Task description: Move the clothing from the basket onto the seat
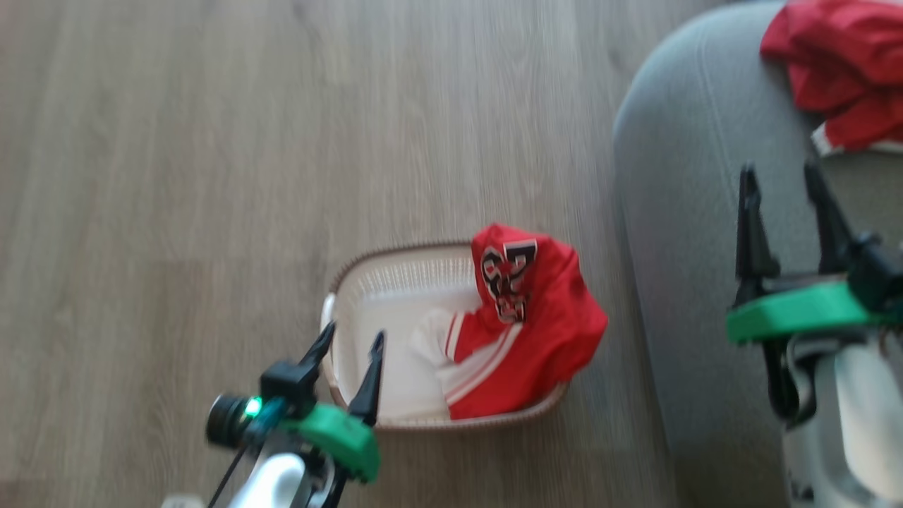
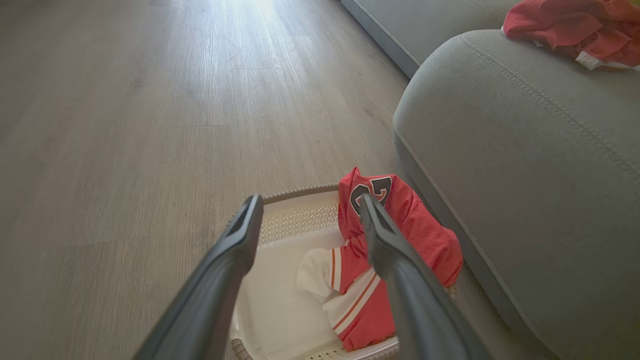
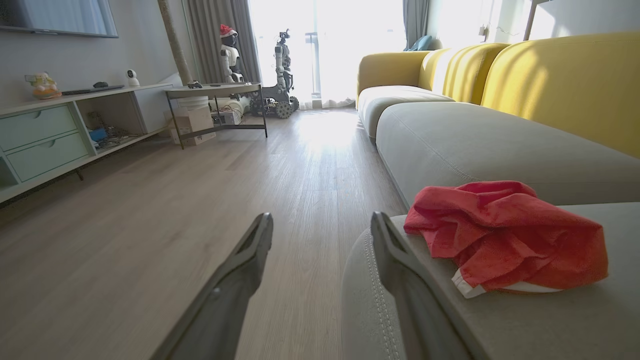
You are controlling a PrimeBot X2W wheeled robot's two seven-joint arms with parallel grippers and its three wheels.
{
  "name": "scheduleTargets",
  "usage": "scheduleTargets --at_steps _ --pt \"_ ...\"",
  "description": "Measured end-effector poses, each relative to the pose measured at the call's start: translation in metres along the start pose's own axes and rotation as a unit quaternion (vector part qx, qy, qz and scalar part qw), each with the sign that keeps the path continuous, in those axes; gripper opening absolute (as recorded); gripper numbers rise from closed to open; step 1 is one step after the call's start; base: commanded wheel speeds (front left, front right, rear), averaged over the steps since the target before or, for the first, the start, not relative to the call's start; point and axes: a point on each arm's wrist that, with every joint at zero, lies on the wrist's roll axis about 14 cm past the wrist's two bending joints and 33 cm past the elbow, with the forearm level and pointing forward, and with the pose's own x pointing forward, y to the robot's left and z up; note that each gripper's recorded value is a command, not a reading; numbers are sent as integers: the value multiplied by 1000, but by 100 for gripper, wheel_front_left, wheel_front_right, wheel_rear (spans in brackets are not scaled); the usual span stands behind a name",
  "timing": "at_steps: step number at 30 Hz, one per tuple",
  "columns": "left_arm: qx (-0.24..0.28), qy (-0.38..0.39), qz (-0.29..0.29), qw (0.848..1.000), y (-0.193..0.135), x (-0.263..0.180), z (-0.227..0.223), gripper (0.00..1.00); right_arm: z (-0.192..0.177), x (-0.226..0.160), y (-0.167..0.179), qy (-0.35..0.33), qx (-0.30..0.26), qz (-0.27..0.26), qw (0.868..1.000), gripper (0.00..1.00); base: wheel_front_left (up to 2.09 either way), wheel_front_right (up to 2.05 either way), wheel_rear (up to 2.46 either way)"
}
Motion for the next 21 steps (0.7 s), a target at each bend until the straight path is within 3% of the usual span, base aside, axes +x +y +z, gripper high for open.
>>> scheduleTargets --at_steps 10,21 --pt "27 92 -78 992 -24 60 -53 100 -11 51 -12 -16 -18 -8 1000 100 0 0 0" --pt "35 201 -173 964 -62 106 -123 100 -41 80 -32 -14 -44 -20 999 100 0 0 0"
